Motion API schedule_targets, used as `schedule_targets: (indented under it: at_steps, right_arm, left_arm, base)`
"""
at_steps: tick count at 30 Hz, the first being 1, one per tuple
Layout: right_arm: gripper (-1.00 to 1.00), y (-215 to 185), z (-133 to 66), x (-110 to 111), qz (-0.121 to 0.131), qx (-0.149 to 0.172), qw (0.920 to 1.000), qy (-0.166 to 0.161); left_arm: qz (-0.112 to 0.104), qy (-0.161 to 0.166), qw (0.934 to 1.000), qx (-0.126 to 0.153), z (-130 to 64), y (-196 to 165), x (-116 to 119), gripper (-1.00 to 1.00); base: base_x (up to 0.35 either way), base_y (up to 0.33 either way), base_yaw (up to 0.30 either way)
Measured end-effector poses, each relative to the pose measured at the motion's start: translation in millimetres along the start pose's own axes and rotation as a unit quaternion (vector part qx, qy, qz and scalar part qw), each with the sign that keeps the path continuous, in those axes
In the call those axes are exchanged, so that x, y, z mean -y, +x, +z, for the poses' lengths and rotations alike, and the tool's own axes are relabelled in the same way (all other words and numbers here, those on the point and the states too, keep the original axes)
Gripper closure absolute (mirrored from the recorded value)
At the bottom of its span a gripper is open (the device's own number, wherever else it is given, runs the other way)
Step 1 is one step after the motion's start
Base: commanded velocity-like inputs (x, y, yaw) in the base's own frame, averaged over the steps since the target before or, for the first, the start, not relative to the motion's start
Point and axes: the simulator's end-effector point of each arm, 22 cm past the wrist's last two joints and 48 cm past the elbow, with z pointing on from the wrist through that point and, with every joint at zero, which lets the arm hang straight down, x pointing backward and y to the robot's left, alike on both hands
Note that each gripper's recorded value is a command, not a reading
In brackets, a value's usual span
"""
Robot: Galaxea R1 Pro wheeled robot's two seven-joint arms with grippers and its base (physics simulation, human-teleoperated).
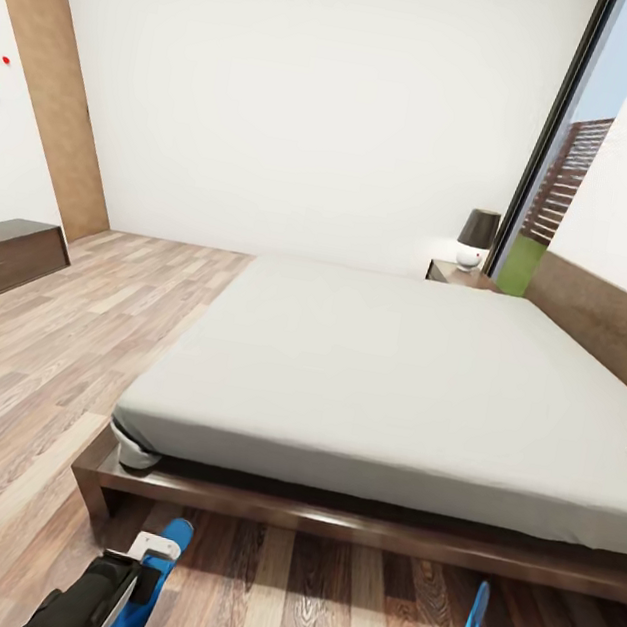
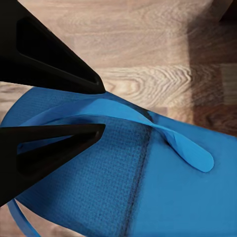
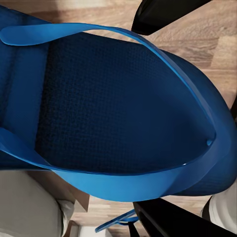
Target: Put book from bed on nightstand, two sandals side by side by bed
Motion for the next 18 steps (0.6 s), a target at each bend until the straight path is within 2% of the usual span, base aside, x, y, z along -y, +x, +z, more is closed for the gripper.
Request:
schedule_targets:
  at_steps: [18]
  right_arm:
    - [1.00,19,17.4,30,0.001,-0.001,1.0000,0.000]
  left_arm:
    - [0.001,-0.003,1.0000,-0.002,32.4,21,5,1.00]
  base:
    - [0.000,0.000,0.000]
